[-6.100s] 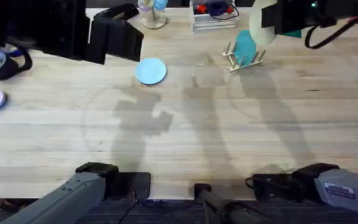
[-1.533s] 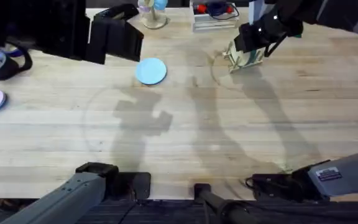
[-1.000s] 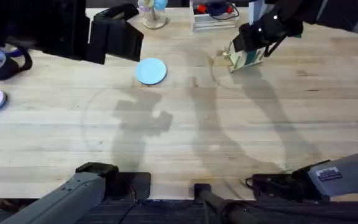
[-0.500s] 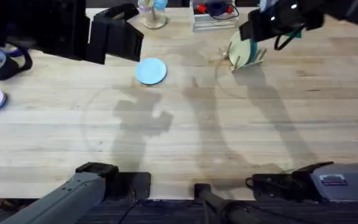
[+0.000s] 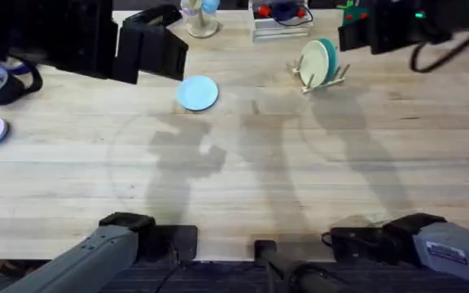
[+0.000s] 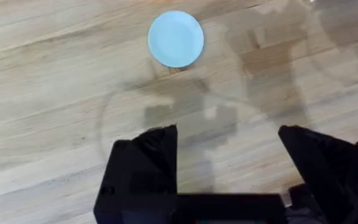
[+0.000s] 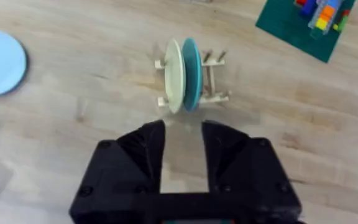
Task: Pick up the plates from the table one by one and place each into a slot on the dish rack.
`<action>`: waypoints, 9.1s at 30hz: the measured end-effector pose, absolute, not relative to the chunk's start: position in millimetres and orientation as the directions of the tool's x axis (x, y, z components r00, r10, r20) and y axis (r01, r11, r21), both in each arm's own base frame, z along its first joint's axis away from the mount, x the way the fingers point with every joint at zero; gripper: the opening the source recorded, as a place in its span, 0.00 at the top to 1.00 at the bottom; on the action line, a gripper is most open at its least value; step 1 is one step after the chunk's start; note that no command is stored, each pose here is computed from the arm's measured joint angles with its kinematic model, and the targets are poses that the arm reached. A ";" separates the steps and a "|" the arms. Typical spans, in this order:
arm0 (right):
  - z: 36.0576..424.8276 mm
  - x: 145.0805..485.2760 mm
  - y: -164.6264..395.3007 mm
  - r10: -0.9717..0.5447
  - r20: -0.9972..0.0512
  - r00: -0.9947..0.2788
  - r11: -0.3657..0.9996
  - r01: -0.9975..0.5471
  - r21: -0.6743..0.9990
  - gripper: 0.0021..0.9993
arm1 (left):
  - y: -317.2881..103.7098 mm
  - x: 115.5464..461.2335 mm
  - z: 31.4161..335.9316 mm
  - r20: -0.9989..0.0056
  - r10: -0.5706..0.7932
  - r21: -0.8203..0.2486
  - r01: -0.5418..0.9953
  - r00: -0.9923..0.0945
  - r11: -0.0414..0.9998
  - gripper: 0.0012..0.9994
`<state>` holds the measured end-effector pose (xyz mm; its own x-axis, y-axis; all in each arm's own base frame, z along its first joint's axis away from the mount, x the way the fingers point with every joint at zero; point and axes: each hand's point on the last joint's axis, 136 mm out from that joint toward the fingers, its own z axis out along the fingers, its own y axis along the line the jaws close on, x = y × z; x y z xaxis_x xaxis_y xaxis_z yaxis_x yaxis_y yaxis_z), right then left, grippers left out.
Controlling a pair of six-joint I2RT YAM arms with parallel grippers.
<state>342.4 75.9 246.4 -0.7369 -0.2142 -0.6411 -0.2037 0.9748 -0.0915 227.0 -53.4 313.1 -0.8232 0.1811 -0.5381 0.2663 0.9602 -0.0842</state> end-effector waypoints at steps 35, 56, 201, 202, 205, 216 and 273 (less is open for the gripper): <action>299.2 287.3 60.5 -0.161 -0.735 -0.659 0.983 -0.174 -0.060 0.07 | -53.6 228.5 314.1 -0.544 0.181 -0.083 0.267 -0.819 0.960 0.01; 299.2 287.3 60.5 -0.161 -0.735 -0.659 0.983 -0.174 -0.060 0.07 | -51.6 212.1 304.5 -0.477 0.185 -0.095 0.260 -0.859 0.961 0.26; 290.8 291.9 67.9 -0.157 -0.715 -0.682 0.983 -0.178 -0.045 0.05 | -20.1 385.2 34.7 -0.088 -0.112 -0.687 -0.021 -0.990 0.726 0.96; 287.7 293.5 71.0 -0.163 -0.707 -0.688 0.981 -0.186 -0.045 0.05 | -20.2 385.2 34.5 -0.087 -0.113 -0.687 -0.022 -0.990 0.726 0.96; 278.5 298.8 80.6 -0.186 -0.687 -0.703 0.976 -0.211 -0.048 0.04 | -20.1 385.4 34.6 -0.087 -0.114 -0.687 -0.024 -0.990 0.726 0.96; 277.7 310.6 90.2 -0.193 -0.700 -0.688 0.973 -0.226 -0.046 0.04 | -20.2 385.3 34.5 -0.086 -0.114 -0.687 -0.024 -0.990 0.726 0.96; 276.5 309.5 89.7 -0.191 -0.695 -0.693 0.974 -0.224 -0.045 0.03 | -12.8 406.6 89.5 -0.206 -0.060 -0.696 0.103 -0.977 0.711 0.96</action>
<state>309.5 89.7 276.5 -0.6930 -0.1913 -0.6951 -0.2239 0.9736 -0.0447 406.6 -12.8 89.5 -0.9768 -0.0604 -0.2056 0.1026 0.7107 -0.6960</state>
